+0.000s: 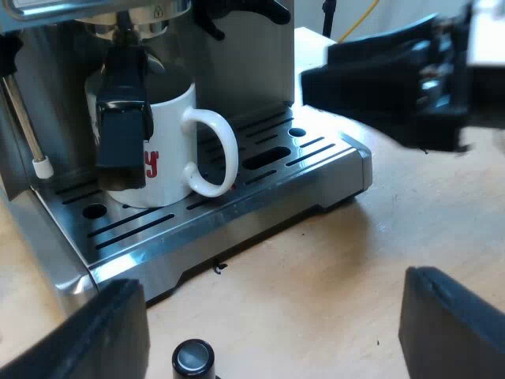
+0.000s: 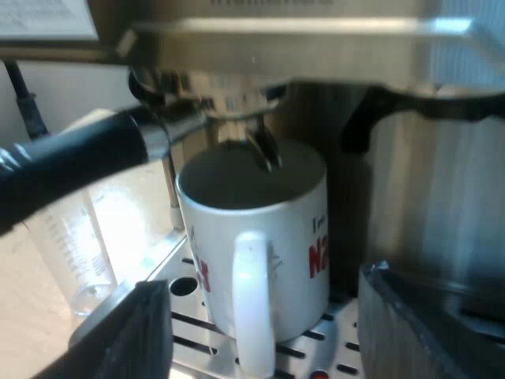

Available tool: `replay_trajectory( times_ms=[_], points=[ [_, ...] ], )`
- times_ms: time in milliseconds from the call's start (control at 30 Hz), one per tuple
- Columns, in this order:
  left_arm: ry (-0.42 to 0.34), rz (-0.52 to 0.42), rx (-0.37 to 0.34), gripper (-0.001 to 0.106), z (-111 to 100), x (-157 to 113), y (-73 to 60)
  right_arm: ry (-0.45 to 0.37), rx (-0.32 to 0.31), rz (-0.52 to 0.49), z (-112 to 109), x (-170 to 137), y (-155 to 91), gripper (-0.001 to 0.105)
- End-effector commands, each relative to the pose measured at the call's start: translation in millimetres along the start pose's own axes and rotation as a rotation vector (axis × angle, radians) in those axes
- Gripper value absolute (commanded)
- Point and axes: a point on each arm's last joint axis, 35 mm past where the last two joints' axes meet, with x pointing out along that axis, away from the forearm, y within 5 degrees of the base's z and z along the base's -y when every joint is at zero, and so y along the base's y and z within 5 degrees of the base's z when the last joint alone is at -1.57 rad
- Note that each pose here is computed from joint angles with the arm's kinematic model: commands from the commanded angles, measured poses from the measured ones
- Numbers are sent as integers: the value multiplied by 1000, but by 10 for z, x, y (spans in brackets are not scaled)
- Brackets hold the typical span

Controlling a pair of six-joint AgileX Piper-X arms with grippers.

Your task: Place mug into machine

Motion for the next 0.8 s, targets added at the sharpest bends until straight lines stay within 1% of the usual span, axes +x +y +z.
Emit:
replay_trajectory(
  times_ms=[33, 167, 233, 267, 300, 333, 400, 433, 500, 533, 567, 800],
  points=[
    [-17, -7, 11, 67, 20, 0, -4, 0, -14, -15, 106, -115, -25, 54],
    [-21, -10, 13, 67, 25, 0, -5, 23, -33, 9, 222, -294, -31, 54],
    [-16, -33, 13, 67, 23, -1, -14, 18, -34, 12, 282, -371, -40, 54],
    [-11, -60, 4, 67, 22, -1, -23, 19, -37, 4, 316, -423, -50, 53],
    [-9, -88, -12, 67, 33, -9, -38, 21, -39, -7, 348, -476, -60, 51],
    [-9, -94, -18, 67, 38, -12, -42, 21, -39, -16, 363, -499, -72, 49],
    [-17, -116, -38, 67, 82, -37, -68, 15, -42, -22, 423, -594, -84, 36],
    [-23, -119, -37, 68, 105, -50, -80, 16, -43, -23, 435, -618, -88, 32],
    [-50, -126, -25, 68, 196, -103, -121, 0, -40, -14, 493, -700, -103, 13],
    [-59, -128, -20, 68, 225, -122, -135, -8, -36, -11, 512, -722, -107, 10],
    [-77, -132, -10, 68, 284, -159, -163, -20, -30, -7, 543, -760, -118, 0],
    [-172, -152, 41, 68, 574, -378, -316, -88, -10, -15, 689, -914, -212, 0]
  ],
)
